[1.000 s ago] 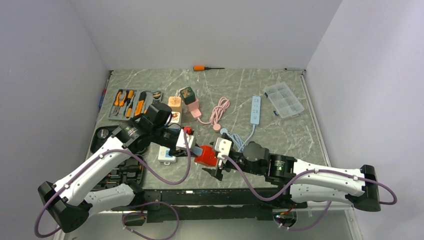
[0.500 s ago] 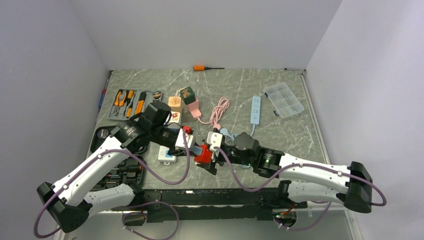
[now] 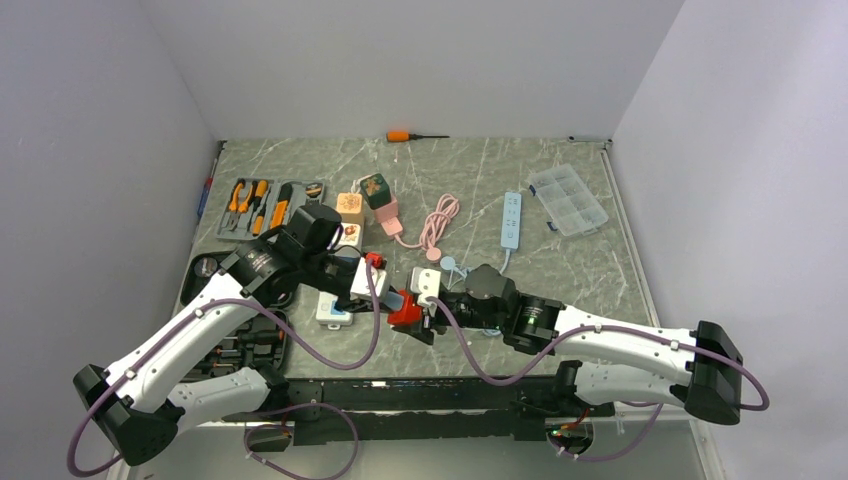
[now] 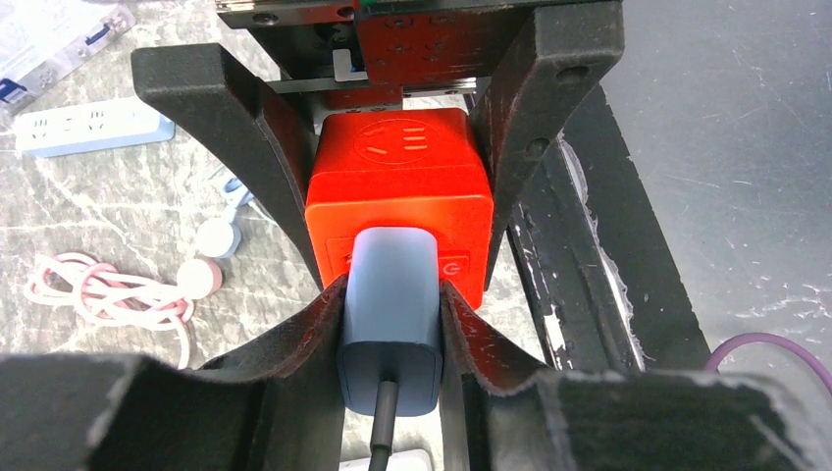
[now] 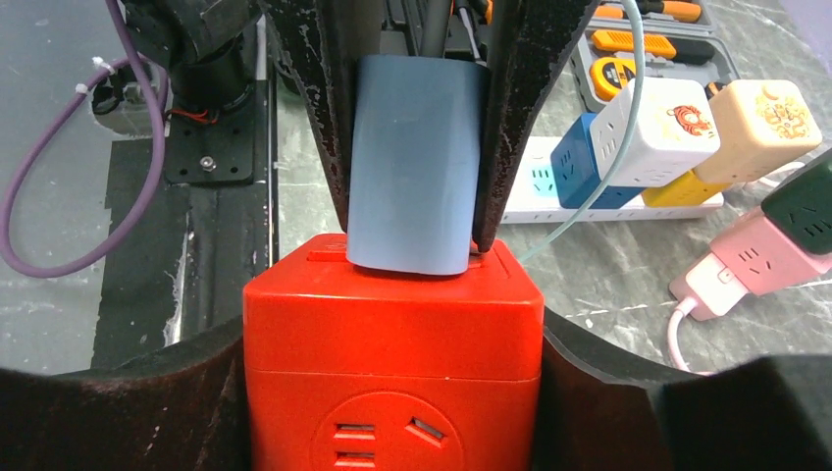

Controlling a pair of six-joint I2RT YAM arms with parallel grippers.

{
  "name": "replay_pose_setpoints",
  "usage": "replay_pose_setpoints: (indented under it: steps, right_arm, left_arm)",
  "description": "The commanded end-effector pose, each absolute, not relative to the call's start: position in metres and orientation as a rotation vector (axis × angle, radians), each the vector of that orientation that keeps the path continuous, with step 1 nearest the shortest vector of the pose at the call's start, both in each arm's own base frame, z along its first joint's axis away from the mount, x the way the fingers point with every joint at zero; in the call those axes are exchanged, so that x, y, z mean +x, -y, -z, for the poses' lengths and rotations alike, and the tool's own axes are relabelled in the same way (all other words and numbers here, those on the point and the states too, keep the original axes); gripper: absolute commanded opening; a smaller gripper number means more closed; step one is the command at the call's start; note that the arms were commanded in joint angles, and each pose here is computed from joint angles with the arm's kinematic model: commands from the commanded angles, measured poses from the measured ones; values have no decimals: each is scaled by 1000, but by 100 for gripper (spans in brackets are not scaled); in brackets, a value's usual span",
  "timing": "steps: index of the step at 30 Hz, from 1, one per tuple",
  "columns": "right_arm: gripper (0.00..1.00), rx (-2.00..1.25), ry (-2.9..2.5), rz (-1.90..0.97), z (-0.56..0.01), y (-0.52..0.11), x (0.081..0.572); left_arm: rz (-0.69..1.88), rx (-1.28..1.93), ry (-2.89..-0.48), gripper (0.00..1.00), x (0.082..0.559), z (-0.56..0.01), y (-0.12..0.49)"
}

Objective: Pull the plug off the socket
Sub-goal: Remove the plug from the socket, then place the socket at the center of the board.

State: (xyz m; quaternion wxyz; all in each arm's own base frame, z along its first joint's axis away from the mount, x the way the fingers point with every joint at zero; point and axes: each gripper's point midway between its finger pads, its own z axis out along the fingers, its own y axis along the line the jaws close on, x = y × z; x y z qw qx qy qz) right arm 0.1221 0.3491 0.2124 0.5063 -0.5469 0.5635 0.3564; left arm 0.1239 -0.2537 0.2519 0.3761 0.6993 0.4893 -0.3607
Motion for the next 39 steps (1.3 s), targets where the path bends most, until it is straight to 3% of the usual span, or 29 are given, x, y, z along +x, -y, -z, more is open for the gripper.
replay_pose_setpoints:
  steps: [1, 3, 11, 20, 23, 29, 38, 39]
  right_arm:
    - [17, -1244, -1190, -959, -262, -356, 112]
    - [0, -1259, -1216, -949, -254, -353, 112]
    - [0, -1058, -1570, -654, -202, -300, 157]
    - [0, -947, -1767, -642, -188, -278, 154]
    - [0, -671, -1868, -521, -190, -252, 182]
    - [0, 200, -2219, -225, -153, -138, 252]
    - [0, 794, -2382, -133, -81, -69, 249]
    - [4, 835, -2395, -95, -72, -63, 247]
  left_arm:
    - [906, 1786, -1144, 0, 125, -267, 259]
    - [884, 1791, -1151, 0, 128, -265, 258]
    - [710, 1765, -1246, 0, 166, -253, 239]
    - [718, 1719, -1341, 0, 202, -271, 212]
    - [728, 1705, -1308, 0, 202, -282, 215]
    - [748, 1697, -1245, 0, 194, -305, 226]
    - [744, 1674, -1177, 0, 182, -340, 238]
    - [747, 1671, -1167, 0, 180, -344, 239]
